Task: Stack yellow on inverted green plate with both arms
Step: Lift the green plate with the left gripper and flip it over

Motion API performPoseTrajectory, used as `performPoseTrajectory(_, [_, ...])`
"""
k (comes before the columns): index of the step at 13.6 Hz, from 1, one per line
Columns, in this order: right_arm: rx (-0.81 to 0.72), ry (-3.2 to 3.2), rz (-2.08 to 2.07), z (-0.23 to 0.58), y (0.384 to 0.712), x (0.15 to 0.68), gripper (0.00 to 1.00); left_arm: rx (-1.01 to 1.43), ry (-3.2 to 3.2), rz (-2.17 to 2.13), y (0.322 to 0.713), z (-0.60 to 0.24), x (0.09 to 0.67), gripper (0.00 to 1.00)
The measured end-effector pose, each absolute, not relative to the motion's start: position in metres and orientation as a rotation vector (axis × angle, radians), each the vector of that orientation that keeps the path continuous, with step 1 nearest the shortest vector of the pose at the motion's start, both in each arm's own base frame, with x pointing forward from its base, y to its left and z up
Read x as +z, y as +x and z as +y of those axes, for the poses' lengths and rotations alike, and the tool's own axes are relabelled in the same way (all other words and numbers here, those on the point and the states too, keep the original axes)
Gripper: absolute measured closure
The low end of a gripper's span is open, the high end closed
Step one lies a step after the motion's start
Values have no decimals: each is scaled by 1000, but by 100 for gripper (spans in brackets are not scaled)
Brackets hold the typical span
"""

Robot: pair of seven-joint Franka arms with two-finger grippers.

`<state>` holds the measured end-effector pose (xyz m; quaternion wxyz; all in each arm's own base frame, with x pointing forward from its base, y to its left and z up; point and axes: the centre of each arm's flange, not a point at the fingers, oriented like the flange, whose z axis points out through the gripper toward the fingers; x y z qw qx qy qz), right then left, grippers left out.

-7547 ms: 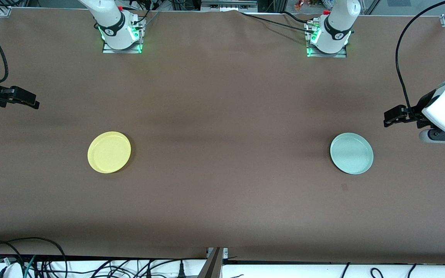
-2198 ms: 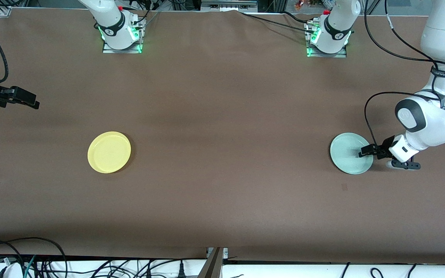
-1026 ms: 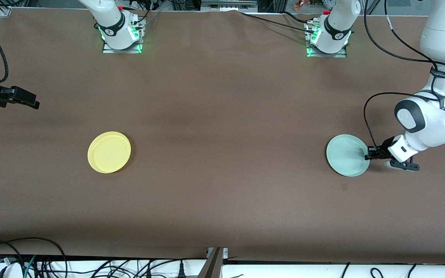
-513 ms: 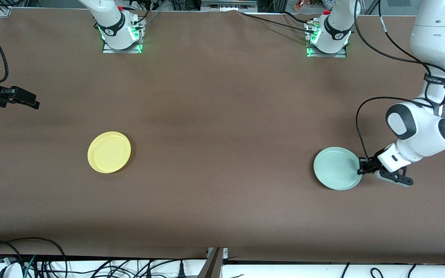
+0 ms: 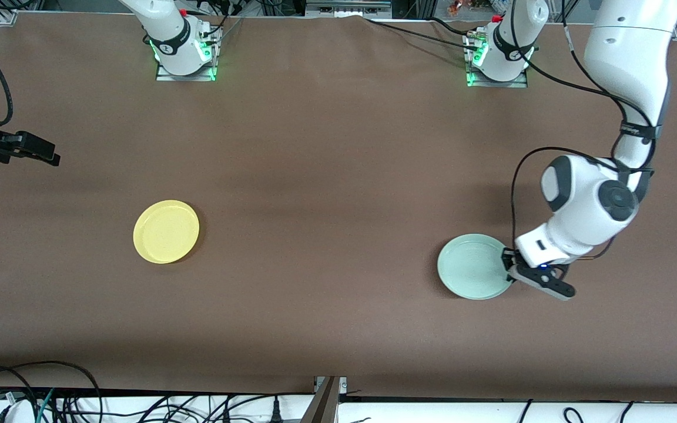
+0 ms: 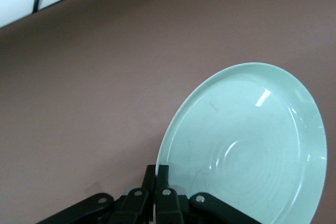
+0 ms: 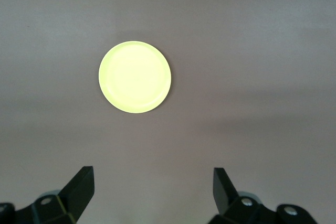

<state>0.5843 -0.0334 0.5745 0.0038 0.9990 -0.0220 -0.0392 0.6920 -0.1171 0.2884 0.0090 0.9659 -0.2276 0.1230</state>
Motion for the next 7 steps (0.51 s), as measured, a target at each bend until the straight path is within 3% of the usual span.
performPoseTrajectory(7, [-123,3131,-69,-33,584,574,0,638,3160,-864,684,-292,293,97])
